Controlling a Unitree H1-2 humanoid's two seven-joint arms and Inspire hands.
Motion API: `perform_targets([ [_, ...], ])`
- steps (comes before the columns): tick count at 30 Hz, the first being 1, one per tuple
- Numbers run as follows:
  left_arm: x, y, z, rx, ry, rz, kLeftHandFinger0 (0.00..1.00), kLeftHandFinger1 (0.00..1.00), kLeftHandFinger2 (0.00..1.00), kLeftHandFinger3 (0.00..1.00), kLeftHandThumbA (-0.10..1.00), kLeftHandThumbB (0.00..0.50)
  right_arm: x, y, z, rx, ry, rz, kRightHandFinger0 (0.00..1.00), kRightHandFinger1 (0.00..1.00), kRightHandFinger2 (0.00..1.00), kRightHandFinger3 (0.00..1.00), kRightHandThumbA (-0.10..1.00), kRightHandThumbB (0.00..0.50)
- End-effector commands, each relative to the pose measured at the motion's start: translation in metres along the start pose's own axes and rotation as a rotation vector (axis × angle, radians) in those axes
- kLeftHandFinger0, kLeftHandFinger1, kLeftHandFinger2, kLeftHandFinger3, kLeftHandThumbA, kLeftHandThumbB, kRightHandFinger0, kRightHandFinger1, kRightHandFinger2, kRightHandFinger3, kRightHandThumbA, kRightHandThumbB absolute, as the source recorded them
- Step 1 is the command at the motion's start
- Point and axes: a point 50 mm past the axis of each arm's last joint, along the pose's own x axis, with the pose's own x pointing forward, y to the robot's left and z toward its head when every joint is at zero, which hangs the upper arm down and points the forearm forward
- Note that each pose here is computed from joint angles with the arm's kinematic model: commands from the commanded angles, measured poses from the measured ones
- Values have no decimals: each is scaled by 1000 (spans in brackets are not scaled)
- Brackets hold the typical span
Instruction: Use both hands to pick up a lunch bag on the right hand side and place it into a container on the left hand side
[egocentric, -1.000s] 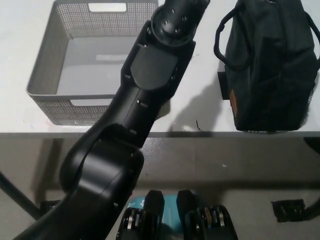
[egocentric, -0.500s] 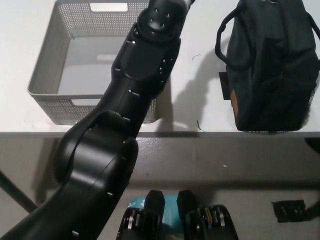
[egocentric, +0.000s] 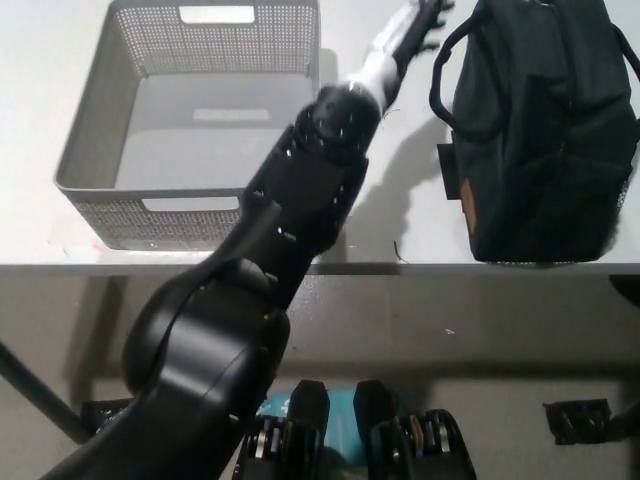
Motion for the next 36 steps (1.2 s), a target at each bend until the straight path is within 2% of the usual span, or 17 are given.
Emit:
perform_targets([
  [1,2,-11,8,51,-22,-46,1000,1000,1000,1000,1000,341,8,18,18,16,-101,56,1000,1000,1000,1000,1000,184],
  [2,1,-12,2,44,-9,-47,1000,1000,1000,1000,1000,344,6,20,13,13,-94,57,1000,1000,1000,1000,1000,209],
  [4,-1,-13,-6,35,4,-51,1000,1000,1000,1000,1000,353,4,22,9,8,-87,56,1000,1000,1000,1000,1000,222],
  [8,-7,-14,-26,25,34,-60,1000,1000,1000,1000,1000,346,0,24,-1,17,-70,61,1000,1000,1000,1000,1000,217],
  [10,-10,-12,-35,19,65,-57,1000,1000,1000,1000,1000,356,-2,28,-7,23,-46,64,1000,1000,1000,1000,1000,201],
  [12,-13,-15,-44,28,96,-55,1000,1000,1000,1000,1000,354,-6,32,-16,36,-12,60,1000,1000,1000,1000,1000,161],
  [14,-15,-20,-49,22,110,-58,1000,1000,1000,1000,1000,377,-13,45,-29,64,18,83,1000,1000,1000,1000,1000,134],
  [15,-15,-23,-50,31,118,-67,1000,1000,1000,1000,1000,394,-17,52,-36,76,37,104,1000,1000,1000,1000,1000,142],
  [19,-15,-32,-50,81,138,-112,1000,1000,1000,1000,1000,402,-35,104,-57,157,102,202,1000,1000,1000,1000,1000,141],
  [21,-15,-40,-48,127,124,-130,1000,1000,1000,1000,1000,383,-47,137,-63,199,110,266,1000,1000,1000,1000,1000,126],
  [22,-15,-44,-46,154,108,-137,1000,1000,1000,1000,1000,348,-53,152,-66,232,129,306,1000,1000,1000,1000,1000,133],
  [23,-15,-50,-44,168,93,-145,1000,1000,1000,1000,1000,325,-61,171,-68,291,156,369,1000,1000,1000,1000,1000,108],
  [24,-14,-54,-42,171,99,-148,1000,1000,1000,1000,1000,313,-65,180,-68,316,155,377,1000,1000,1000,1000,1000,114],
  [26,-12,-61,-35,180,104,-155,1000,1000,1000,1000,1000,309,-69,192,-63,388,154,359,1000,1000,1000,1000,1000,133],
  [27,-11,-60,-31,184,104,-156,1000,1000,1000,1000,1000,310,-68,192,-59,386,152,365,1000,1000,1000,1000,1000,164],
  [30,-8,-54,-23,195,95,-152,1000,1000,1000,1000,1000,309,-64,196,-48,369,141,369,1000,1000,1000,1000,1000,155],
  [36,-3,-57,-7,181,65,-145,1000,1000,1000,1000,1000,308,-61,196,-35,398,99,373,1000,1000,1000,1000,1000,178],
])
